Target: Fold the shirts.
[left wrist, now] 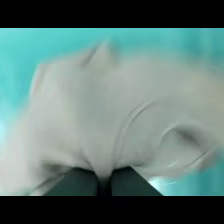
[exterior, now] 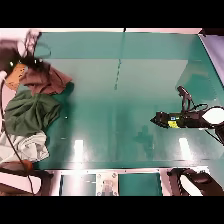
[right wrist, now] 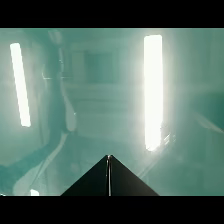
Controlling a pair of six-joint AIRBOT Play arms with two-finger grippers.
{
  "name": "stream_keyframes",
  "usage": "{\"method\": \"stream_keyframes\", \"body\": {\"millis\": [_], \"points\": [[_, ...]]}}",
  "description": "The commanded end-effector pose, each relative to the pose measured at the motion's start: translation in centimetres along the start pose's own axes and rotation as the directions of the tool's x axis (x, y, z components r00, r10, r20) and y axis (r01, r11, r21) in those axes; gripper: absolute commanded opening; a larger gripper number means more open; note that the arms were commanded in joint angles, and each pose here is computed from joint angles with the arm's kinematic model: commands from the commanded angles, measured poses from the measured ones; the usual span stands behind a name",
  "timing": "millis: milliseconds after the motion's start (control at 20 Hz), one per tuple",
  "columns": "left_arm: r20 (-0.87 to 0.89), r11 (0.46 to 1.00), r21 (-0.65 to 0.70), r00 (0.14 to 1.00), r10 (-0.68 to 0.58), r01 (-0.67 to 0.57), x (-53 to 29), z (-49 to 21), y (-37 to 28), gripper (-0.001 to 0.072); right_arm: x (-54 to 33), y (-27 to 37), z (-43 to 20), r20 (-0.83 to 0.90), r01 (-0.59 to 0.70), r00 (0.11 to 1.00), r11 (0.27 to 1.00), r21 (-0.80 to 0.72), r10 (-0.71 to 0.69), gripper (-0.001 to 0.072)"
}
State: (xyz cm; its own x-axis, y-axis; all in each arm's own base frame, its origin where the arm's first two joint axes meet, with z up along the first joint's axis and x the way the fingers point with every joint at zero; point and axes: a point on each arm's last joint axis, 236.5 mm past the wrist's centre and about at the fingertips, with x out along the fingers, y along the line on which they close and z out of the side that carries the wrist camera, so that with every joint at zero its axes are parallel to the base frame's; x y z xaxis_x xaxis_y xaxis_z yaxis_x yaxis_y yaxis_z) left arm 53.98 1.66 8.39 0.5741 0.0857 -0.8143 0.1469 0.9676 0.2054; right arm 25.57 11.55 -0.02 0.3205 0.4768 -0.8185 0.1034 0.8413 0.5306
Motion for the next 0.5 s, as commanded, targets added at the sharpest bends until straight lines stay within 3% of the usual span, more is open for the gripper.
{"method": "stream_keyframes", "body": {"millis": [0,100,200,450], "points": [[0.171,0.980,0.027,0.965,-0.197,0.195,-11.1,7.0,-7.0,0.0018,0.0,0.2,0.3,0.012,-0.007,1.000,1.000,0.003,0.007,0.0020],[0.334,0.937,0.100,0.876,-0.348,0.334,-19.2,10.2,-12.7,0.0018,0.0,0.1,0.5,0.024,-0.003,1.000,1.000,0.001,0.003,0.0020],[0.382,0.878,0.140,0.793,-0.474,0.457,-24.8,10.3,-17.6,0.0019,0.0,0.1,1.0,0.043,-0.004,0.999,1.000,0.002,0.004,0.0019],[0.142,0.726,0.146,0.712,-0.687,0.672,-25.8,3.6,-29.6,0.0019,-0.5,0.5,1.3,0.047,-0.009,0.999,1.000,-0.008,0.009,0.0019]]}}
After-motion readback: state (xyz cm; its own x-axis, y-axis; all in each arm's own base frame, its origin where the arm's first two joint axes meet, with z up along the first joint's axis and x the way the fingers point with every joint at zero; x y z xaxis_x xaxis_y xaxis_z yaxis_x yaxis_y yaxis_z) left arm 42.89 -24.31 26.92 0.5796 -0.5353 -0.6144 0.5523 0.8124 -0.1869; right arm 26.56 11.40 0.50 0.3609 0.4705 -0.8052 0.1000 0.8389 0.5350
